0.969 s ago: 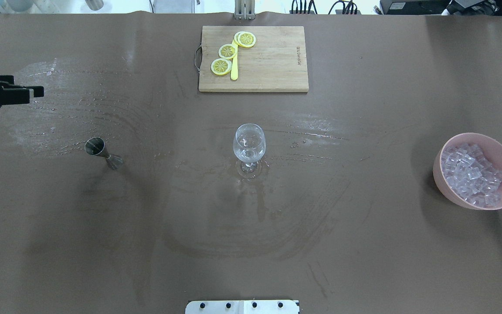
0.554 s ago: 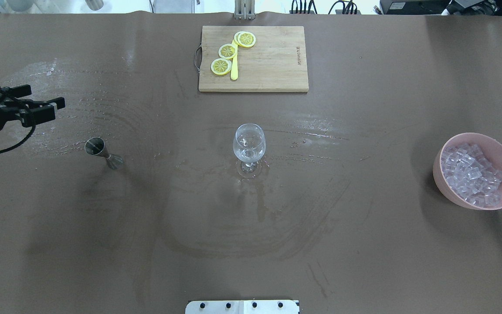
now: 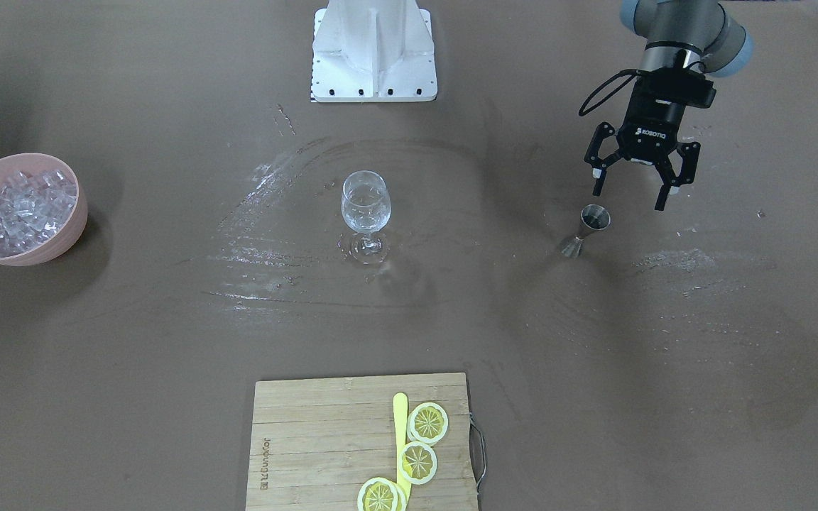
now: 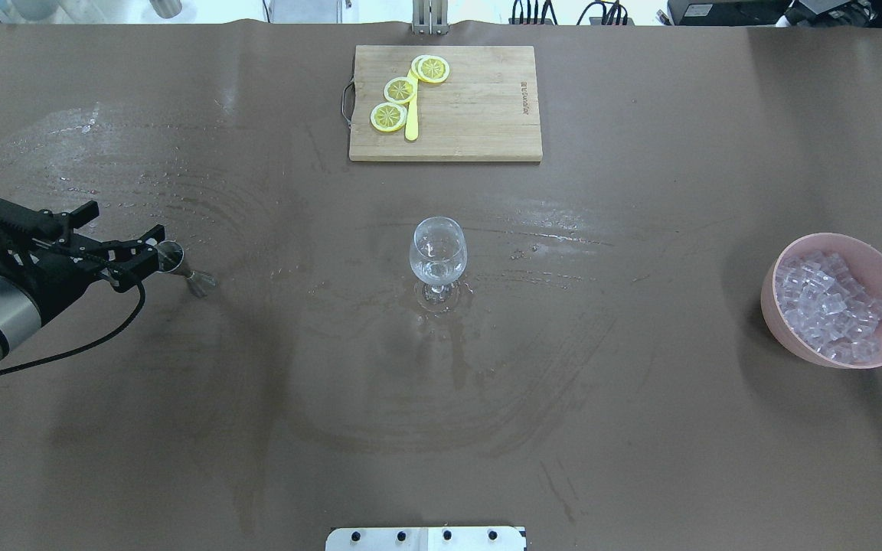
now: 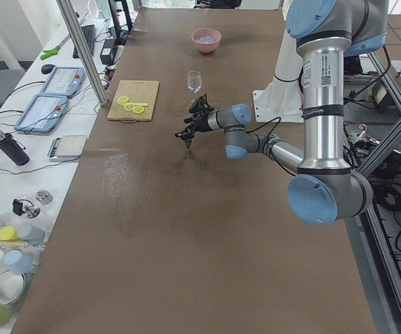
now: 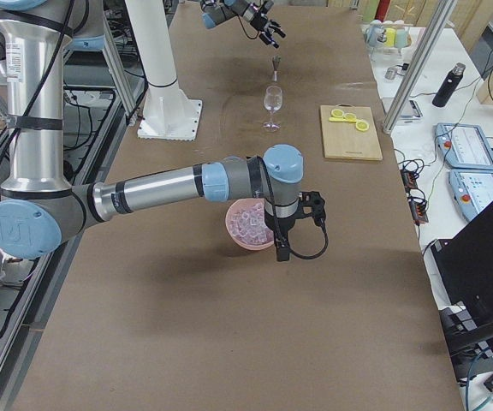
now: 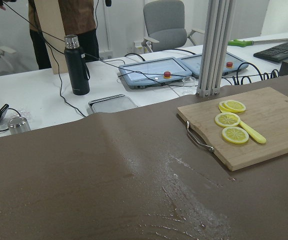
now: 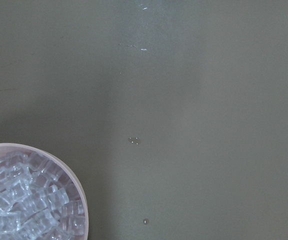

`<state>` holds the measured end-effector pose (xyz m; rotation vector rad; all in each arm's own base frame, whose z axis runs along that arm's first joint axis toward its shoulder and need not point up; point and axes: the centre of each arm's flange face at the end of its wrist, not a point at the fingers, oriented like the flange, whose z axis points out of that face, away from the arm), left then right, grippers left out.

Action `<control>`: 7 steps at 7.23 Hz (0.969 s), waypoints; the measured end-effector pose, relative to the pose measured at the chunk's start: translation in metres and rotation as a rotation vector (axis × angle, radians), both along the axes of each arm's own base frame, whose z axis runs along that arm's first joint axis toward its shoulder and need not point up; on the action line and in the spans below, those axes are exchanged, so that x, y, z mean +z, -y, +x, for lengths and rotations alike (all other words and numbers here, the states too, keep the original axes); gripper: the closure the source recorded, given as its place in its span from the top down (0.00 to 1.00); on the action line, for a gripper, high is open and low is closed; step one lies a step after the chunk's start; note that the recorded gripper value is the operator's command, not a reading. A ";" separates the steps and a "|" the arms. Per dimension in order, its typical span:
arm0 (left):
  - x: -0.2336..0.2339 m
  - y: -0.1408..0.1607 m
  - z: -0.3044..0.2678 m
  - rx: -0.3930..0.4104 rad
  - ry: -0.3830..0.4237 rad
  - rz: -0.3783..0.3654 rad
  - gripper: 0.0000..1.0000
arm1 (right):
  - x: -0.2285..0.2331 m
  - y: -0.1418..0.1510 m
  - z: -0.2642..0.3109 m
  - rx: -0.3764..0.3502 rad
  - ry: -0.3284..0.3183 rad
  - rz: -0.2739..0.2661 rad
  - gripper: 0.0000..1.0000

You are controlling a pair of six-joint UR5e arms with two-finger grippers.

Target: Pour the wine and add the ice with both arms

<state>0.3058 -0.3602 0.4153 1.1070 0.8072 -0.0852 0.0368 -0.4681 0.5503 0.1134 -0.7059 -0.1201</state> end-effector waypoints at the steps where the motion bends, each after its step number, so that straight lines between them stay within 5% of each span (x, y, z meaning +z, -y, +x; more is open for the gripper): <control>1: 0.007 -0.006 0.003 -0.017 0.002 -0.007 0.98 | 0.000 0.000 0.000 0.001 0.001 0.000 1.00; 7: 0.004 -0.031 0.063 -0.142 -0.216 -0.041 0.98 | -0.001 0.001 0.000 0.000 0.001 0.002 1.00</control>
